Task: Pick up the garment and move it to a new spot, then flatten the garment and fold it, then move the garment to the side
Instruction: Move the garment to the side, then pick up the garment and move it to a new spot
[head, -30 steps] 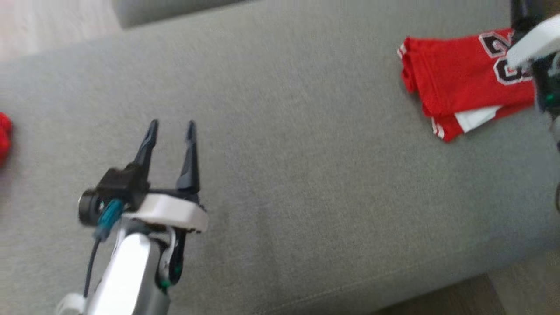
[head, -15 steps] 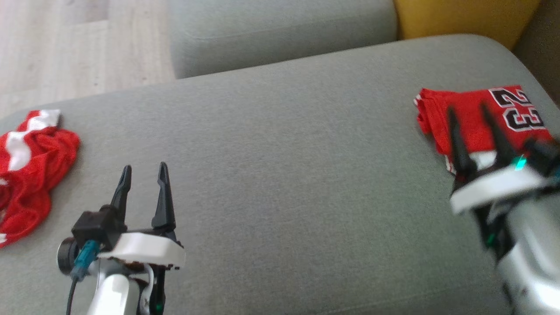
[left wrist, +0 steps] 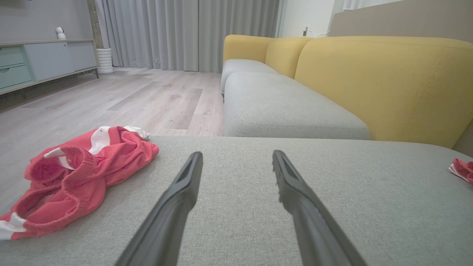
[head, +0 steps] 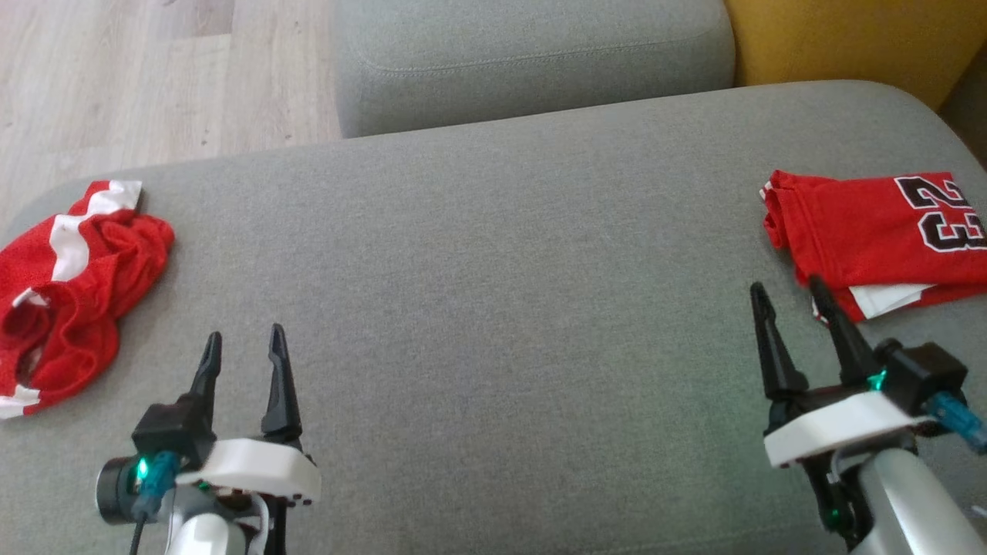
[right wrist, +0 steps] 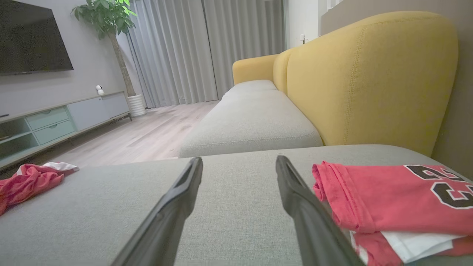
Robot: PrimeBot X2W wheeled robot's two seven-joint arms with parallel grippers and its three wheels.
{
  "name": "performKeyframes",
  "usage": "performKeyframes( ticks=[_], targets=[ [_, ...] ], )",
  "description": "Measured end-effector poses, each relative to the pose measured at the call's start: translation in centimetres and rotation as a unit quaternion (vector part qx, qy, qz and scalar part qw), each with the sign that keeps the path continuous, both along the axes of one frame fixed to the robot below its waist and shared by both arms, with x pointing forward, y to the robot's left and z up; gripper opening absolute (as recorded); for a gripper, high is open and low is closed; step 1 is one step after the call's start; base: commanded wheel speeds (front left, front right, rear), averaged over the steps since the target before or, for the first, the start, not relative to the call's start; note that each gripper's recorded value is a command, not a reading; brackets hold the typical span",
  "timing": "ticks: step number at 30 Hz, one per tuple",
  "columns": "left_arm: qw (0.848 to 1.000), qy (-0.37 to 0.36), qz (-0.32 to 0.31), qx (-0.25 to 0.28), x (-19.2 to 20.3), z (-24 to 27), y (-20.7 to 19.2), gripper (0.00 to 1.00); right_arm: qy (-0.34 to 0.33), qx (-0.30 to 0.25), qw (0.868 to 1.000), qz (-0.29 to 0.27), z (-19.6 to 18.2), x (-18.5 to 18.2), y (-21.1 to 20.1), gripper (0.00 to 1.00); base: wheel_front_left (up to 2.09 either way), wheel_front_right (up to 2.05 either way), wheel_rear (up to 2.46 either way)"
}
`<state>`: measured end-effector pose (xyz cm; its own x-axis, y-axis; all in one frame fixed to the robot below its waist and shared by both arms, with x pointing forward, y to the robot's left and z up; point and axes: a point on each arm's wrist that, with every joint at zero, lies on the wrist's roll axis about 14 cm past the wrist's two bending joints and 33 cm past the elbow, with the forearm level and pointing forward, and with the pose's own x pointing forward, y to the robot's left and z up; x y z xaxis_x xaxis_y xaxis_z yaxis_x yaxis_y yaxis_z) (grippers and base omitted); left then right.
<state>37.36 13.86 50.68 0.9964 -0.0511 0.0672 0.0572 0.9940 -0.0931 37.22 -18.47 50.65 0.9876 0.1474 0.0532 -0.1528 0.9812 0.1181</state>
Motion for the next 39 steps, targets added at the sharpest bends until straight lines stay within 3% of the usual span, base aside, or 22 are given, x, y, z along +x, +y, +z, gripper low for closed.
performKeyframes(
  ticks=[15,21,30,39],
  targets=[
    [1.0,0.004,-0.008,0.002,0.1,-0.3,-0.4,1.0,0.012,-0.007,1.0,0.004,-0.9,-0.3,0.3,1.0,0.0,0.0,0.0],
    [1.0,0.006,0.016,0.003,-0.5,-0.4,1.0,1.0,0.009,-0.007,1.0,0.022,-0.7,0.4,1.6,1.0,0.0,0.0,0.0],
    [0.995,0.003,0.099,0.005,-2.9,-0.3,6.4,1.0,0.009,-0.001,0.995,0.102,-0.7,2.0,7.6,1.0,0.0,0.0,0.0],
    [0.984,0.003,0.179,0.003,-6.5,-0.3,11.2,1.0,0.013,0.001,0.981,0.194,-0.9,2.6,14.2,1.0,0.0,0.0,0.0]
  ],
)
